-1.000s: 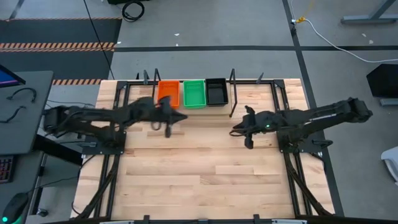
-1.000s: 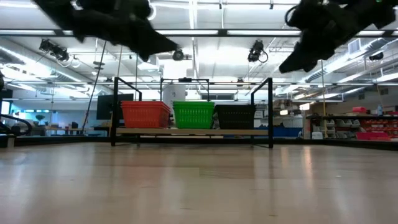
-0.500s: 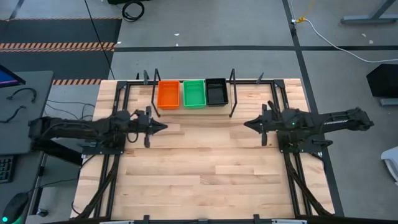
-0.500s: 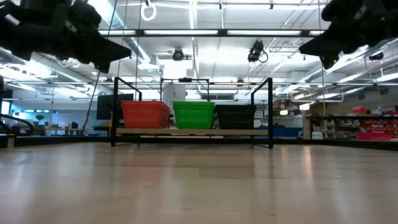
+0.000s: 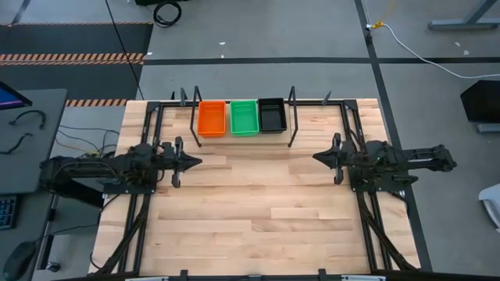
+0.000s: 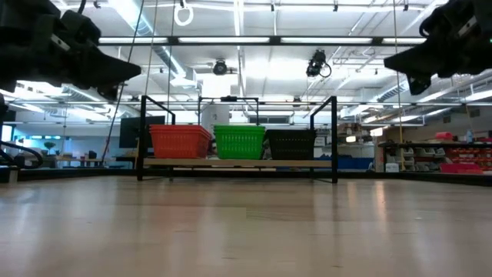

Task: Stack baskets on shelf by color
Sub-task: Return to Home Position

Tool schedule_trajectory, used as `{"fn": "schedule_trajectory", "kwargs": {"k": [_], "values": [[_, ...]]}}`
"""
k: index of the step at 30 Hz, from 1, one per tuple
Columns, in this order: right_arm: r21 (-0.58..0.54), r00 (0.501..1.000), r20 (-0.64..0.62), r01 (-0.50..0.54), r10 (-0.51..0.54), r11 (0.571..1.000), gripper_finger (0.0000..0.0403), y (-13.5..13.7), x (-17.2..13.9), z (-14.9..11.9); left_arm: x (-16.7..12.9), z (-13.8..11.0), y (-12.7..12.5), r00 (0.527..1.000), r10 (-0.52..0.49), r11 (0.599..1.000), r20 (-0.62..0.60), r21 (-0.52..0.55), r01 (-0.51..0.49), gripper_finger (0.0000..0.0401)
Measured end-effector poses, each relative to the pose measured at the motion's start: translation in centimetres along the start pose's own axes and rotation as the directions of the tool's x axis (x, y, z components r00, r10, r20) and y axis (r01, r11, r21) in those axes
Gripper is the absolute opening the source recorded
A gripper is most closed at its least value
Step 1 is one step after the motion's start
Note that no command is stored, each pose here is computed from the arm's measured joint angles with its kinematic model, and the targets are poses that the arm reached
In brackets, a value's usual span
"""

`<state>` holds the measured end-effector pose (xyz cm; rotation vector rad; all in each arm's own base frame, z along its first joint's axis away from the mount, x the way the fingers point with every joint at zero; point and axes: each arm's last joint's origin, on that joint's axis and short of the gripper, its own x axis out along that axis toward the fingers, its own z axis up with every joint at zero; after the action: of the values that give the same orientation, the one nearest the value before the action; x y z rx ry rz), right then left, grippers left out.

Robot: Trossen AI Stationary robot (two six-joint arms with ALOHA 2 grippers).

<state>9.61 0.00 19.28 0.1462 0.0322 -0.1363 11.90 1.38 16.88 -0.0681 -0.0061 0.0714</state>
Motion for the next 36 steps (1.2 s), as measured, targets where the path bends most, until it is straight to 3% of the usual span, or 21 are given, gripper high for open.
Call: {"fn": "schedule_trajectory", "kwargs": {"k": [7, 10, 17, 20, 29, 36], "values": [[-0.044, 0.999, 0.021, -0.034, 0.035, 0.998, 0.0009, -0.2, 0.2, -2.4, -0.4, 0.1, -0.2, 1.000, -0.015, 1.000, 0.015, 0.007, 0.015, 0.0003], [-0.081, 0.994, 0.055, -0.085, 0.089, 0.993, 0.0009, -0.1, 0.3, -2.5, -0.6, 0.3, -0.2, 0.999, -0.015, 1.000, 0.031, 0.025, 0.015, 0.0003], [-0.121, 0.992, 0.067, -0.100, 0.109, 0.988, 0.0009, 0.0, 0.3, -2.4, -0.6, 0.4, -0.3, 0.998, -0.044, 0.997, 0.037, 0.062, 0.041, 0.0005], [-0.119, 0.989, 0.064, -0.122, 0.130, 0.985, 0.0009, 0.0, 0.3, -2.4, -0.6, 0.3, -0.3, 0.998, -0.044, 0.993, 0.035, 0.108, 0.040, 0.0009], [-0.037, 0.986, 0.059, -0.155, 0.157, 0.987, 0.0009, 0.1, 0.3, -2.4, -0.6, 0.3, -0.3, 0.998, -0.043, 0.993, 0.035, 0.109, 0.039, 0.0026], [-0.037, 0.986, 0.059, -0.155, 0.157, 0.987, 0.0009, 0.1, 0.3, -2.4, -0.6, 0.3, -0.3, 0.998, -0.043, 0.993, 0.035, 0.109, 0.039, 0.0021]]}}
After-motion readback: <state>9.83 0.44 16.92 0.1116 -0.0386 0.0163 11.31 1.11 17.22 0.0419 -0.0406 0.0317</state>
